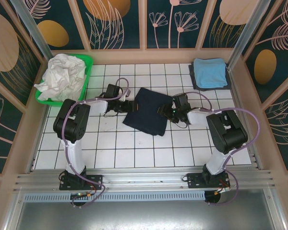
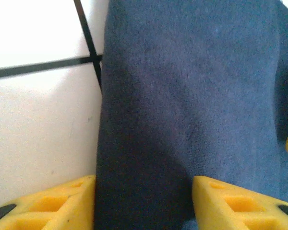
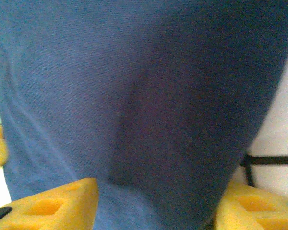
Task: Fold and stack the t-shirts
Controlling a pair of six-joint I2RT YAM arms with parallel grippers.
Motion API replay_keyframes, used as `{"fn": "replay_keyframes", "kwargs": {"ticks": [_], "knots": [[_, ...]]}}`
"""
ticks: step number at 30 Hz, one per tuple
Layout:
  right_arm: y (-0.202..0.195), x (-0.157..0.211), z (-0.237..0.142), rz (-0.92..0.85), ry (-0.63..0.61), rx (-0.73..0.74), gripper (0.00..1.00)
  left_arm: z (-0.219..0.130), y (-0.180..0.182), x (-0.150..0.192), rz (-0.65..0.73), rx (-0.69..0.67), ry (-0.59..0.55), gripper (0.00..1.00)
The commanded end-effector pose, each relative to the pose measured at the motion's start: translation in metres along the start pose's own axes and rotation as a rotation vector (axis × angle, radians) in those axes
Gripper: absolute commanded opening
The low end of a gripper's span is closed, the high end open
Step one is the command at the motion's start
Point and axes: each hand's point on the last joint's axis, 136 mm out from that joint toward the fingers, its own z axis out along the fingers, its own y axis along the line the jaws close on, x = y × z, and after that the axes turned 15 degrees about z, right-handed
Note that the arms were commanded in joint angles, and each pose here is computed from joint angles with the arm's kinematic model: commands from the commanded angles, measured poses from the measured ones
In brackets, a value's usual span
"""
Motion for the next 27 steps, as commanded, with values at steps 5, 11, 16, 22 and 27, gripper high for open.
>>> {"fn": "replay_keyframes", "kwargs": {"ticks": [5, 11, 16, 22, 27], "knots": [[0.058, 0.038, 0.015, -0.02, 0.151, -0.235, 0.59, -0.015, 0.001, 0.036, -0.062, -0.021, 0.061, 0.27], [0.055, 0.047, 0.002, -0.069, 0.129, -0.155, 0.6, -0.023, 0.019, 0.055, -0.102, -0.085, 0.076, 0.19], [-0.001, 0.029, -0.017, -0.031, -0.001, 0.015, 0.64, -0.023, 0.022, 0.061, -0.115, -0.09, 0.078, 0.17], [-0.003, 0.045, -0.004, -0.032, 0.06, 0.019, 0.64, -0.023, 0.022, 0.061, -0.116, -0.093, 0.076, 0.17], [0.002, 0.047, 0.01, -0.03, 0.068, 0.043, 0.63, -0.022, 0.023, 0.059, -0.116, -0.096, 0.076, 0.17]]}}
